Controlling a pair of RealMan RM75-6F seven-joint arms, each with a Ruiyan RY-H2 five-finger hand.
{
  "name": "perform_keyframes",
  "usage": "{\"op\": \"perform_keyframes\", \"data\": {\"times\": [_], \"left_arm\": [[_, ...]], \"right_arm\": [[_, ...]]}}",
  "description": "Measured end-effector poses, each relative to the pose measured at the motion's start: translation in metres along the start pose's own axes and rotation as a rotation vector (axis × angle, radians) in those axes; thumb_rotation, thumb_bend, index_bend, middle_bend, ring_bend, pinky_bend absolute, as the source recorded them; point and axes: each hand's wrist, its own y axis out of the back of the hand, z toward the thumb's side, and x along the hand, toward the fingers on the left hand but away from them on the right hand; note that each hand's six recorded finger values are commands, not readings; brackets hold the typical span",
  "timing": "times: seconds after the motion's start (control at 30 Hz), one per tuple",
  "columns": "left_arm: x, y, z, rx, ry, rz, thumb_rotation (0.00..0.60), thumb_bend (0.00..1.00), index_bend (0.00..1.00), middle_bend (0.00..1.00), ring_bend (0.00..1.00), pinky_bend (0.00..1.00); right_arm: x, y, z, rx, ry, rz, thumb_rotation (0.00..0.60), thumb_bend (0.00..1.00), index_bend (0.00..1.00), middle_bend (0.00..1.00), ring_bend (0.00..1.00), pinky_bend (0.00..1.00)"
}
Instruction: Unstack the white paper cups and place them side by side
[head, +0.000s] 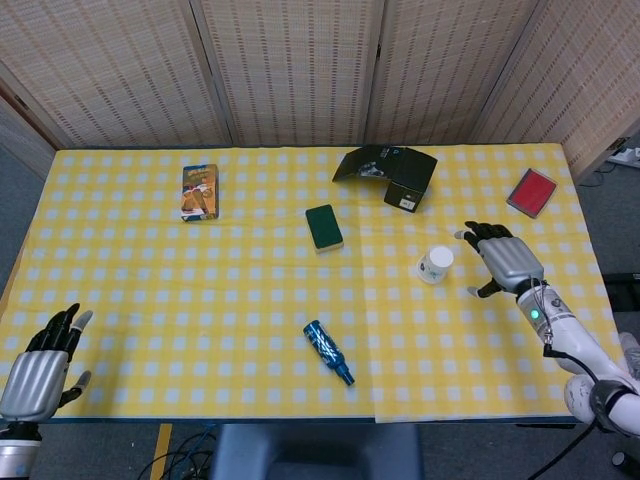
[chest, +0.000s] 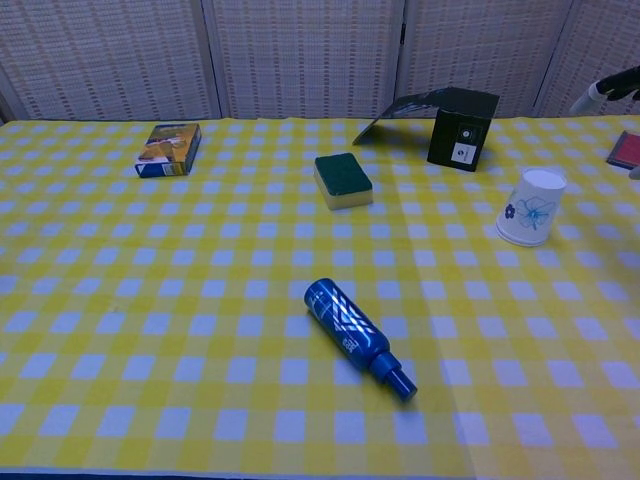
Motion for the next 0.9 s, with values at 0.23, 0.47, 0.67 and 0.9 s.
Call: {"op": "perform_keyframes", "data": {"times": [0.23, 0.47, 0.67, 0.9], "left_arm": [[0.003, -0.002, -0.002, 0.003, 0.004, -0.01, 0.6, 0.32, 0.04, 0.0, 0.0, 0.23], [0.005, -0.004, -0.004, 0.001, 0.011, -0.017, 0.6, 0.32, 0.04, 0.0, 0.0, 0.23], [0.006, -0.005, -0.005, 0.0, 0.011, -0.024, 0.6, 0.32, 0.04, 0.0, 0.0, 0.23], [0.007, -0.007, -0.006, 0.002, 0.012, -0.031, 0.6, 0.32, 0.04, 0.0, 0.0, 0.23]], "right_arm": [[-0.02, -0.008, 0.001, -0.012, -0.004, 0.024, 0.6, 0.21, 0.14, 0.0, 0.0, 0.0], [-0.034, -0.012, -0.004, -0.034, -0.017, 0.044, 0.6, 0.21, 0.14, 0.0, 0.0, 0.0], [-0.043, -0.016, -0.005, -0.04, -0.023, 0.058, 0.6, 0.21, 0.14, 0.0, 0.0, 0.0], [-0.055, -0.019, -0.005, -0.06, -0.027, 0.074, 0.6, 0.21, 0.15, 0.0, 0.0, 0.0]]}}
